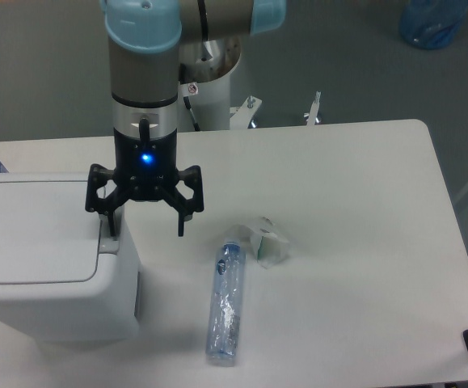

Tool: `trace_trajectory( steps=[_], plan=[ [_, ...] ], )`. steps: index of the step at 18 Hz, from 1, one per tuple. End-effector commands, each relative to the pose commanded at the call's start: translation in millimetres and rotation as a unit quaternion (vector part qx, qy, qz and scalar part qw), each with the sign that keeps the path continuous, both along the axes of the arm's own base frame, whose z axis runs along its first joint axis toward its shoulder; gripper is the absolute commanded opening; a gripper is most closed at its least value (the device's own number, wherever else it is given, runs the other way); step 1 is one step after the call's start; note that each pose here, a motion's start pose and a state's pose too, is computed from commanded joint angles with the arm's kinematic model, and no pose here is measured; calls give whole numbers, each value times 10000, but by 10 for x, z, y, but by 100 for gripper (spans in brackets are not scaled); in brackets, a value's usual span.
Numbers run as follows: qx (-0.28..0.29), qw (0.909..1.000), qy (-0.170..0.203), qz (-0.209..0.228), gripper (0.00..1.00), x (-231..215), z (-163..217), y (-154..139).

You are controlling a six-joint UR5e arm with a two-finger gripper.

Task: Open the trash can
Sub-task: 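Push the bin lid open with the gripper fingers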

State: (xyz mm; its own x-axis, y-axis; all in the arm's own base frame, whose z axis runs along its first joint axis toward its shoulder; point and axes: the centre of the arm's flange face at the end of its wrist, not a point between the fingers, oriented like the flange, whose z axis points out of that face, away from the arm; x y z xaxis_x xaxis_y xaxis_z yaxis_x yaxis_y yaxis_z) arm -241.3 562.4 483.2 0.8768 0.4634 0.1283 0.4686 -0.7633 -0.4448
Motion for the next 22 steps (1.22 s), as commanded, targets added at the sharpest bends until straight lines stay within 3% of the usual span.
trace_trajectory(
  steps=[13,22],
  plan=[
    [-32,10000,-34,-3,100,-1,-50,4],
    [220,9996,123,130,100,-177,266,-81]
  ],
)
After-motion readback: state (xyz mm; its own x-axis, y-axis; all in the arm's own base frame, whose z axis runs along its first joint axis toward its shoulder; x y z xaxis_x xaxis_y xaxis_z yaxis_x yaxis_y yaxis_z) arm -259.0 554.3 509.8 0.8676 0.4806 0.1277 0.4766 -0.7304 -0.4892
